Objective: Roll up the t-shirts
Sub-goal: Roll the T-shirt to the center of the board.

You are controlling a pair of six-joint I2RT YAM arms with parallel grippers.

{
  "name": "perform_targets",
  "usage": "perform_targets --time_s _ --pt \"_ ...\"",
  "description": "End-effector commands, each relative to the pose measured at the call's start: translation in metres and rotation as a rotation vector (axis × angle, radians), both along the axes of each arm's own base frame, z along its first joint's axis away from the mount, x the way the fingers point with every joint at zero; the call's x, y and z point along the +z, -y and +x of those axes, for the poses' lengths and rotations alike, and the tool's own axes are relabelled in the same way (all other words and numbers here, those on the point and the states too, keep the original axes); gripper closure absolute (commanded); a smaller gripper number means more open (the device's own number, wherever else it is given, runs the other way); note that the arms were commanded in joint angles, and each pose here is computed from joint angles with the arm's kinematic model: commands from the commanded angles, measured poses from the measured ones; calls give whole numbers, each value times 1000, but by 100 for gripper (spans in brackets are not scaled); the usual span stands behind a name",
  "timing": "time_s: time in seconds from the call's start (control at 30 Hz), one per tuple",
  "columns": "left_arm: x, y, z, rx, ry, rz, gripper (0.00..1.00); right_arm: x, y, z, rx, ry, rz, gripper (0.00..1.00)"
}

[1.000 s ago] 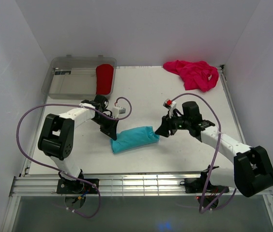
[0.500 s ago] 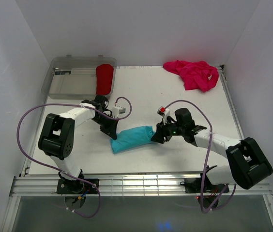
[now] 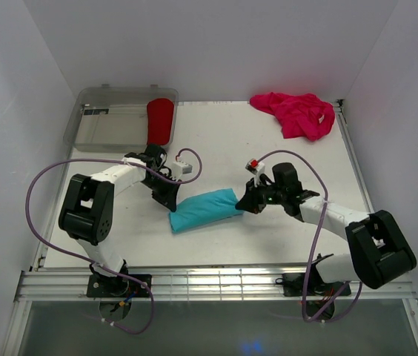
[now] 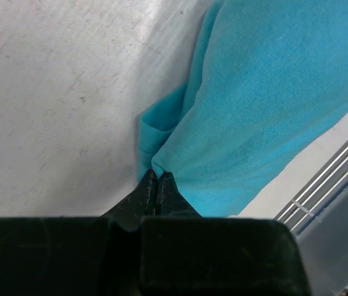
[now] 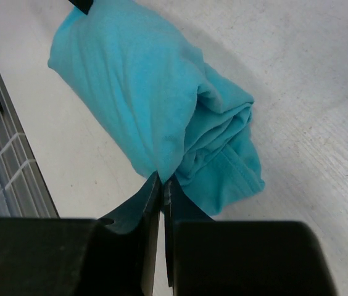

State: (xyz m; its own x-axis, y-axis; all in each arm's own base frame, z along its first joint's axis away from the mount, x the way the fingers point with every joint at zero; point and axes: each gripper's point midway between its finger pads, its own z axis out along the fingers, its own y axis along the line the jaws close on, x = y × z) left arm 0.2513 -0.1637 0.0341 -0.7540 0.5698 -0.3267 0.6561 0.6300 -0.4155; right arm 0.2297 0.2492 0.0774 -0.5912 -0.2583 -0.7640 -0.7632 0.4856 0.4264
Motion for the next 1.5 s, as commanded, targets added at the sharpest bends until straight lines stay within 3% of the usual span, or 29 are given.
perform_targets --time_s 0.0,0.1,0.33,0.53,0.57,0.77,1.03,1.1,1.17,1.2,1.3,1.47 --pt "-2 -16 28 -16 125 103 100 6 15 -4 -14 -62 60 92" --pt "-2 -22 35 -22 159 143 100 -1 21 -23 4 -215 122 92" --pt "2 -29 43 -38 215 177 100 -20 29 -29 -32 -291 78 92" --pt "23 -5 39 -39 188 39 100 0 25 -7 -52 -217 70 69" --pt "29 2 32 -47 163 -4 100 4 26 -3 -53 -199 68 60" --pt "38 7 24 -48 158 -46 100 36 13 19 -41 -66 107 43" --pt "35 9 33 -37 148 -38 100 25 -21 36 1 -99 67 39" --pt "35 9 34 -39 149 -37 100 18 -26 34 18 -124 61 40" --pt "35 9 34 -40 150 -37 100 16 -29 35 19 -133 69 49" --pt "36 9 34 -41 151 -39 100 16 -30 35 20 -135 73 66" --pt "43 12 35 -43 155 -56 100 16 -30 38 0 -132 64 91" --pt "72 23 46 -35 194 -112 100 22 -13 43 -86 -116 64 92"
